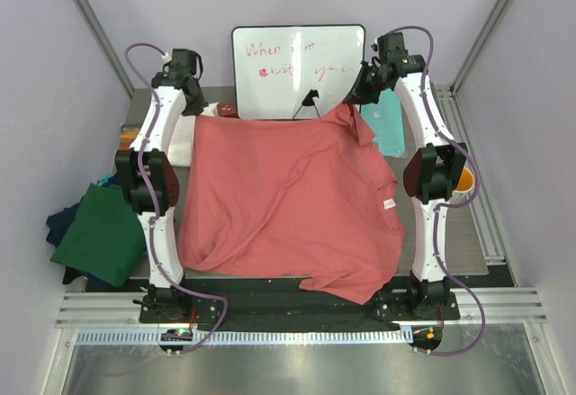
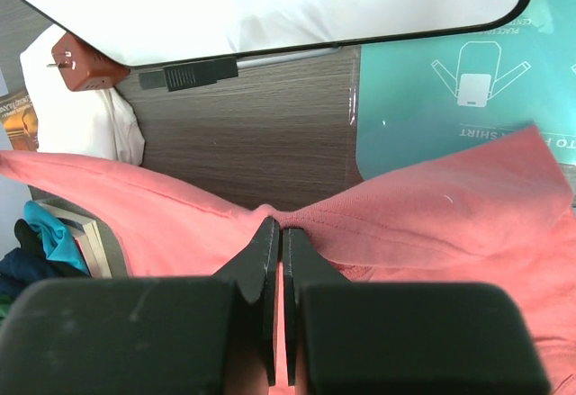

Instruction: Fold and stack the t-shirts

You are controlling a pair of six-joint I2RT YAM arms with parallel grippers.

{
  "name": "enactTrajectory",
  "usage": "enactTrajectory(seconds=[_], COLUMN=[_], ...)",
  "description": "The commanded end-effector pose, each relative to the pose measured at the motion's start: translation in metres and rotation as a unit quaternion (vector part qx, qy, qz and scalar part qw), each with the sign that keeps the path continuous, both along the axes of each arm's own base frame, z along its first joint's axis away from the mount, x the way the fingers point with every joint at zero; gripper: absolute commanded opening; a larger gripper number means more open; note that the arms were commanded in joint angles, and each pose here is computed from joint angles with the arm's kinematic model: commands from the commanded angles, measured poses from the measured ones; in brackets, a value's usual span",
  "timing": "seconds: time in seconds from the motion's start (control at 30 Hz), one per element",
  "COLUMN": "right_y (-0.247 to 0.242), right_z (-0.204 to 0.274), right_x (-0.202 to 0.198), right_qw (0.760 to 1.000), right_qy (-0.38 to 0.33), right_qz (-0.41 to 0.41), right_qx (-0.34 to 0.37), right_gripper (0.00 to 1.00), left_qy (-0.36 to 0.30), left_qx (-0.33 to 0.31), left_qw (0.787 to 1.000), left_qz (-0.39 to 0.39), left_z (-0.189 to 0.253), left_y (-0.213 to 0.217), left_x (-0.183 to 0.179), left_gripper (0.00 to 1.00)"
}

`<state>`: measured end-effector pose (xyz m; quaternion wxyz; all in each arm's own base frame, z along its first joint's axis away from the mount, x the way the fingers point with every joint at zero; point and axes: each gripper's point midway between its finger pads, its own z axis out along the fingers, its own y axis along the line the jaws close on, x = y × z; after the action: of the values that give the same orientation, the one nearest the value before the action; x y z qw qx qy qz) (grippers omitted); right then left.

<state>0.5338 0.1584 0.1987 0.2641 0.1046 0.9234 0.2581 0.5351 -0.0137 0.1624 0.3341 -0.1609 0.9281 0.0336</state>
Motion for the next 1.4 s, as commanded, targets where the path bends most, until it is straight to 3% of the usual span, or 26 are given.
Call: enactTrajectory(seconds=[0.0,0.33,0.57,0.97,1.2,1.37], right_y=[0.001,-0.012,-0.028,-0.030,-0.027,-0.024], right_z=[0.044,0.057,0.060,0.046,0.007,-0.004], right_x=[0.004,0.000,-0.022,-0.042,-0.086,-0.121], right_qw=[0.998,0.997,0.997,0.999,0.999,0.998], right_qy=[-0.057,-0.073,-0.072,-0.038,0.037,0.054], right_qz=[0.002,-0.004,-0.008,0.009,0.029,0.038], right_qx=[0.017,0.002,-0.031,-0.026,-0.019,-0.012], right_gripper=[0.01,0.01,0.01,0.01,0.01,0.01], left_qy=[-0.043,-0.066,-0.117,-0.086,0.028,0.021], left_qx=[-0.023,-0.034,-0.047,-0.056,-0.031,-0.013], left_qw=[0.999,0.997,0.992,0.994,0.999,1.000], left_qz=[-0.011,-0.015,-0.021,-0.035,-0.017,0.001], left_z=[0.019,0.040,0.077,0.042,-0.017,-0.018], left_y=[-0.006,-0.009,-0.012,-0.014,-0.002,0.007], left_x=[0.019,0.016,-0.019,-0.056,-0.101,-0.118], left_gripper=[0.00,0.00,0.00,0.00,0.00,0.00])
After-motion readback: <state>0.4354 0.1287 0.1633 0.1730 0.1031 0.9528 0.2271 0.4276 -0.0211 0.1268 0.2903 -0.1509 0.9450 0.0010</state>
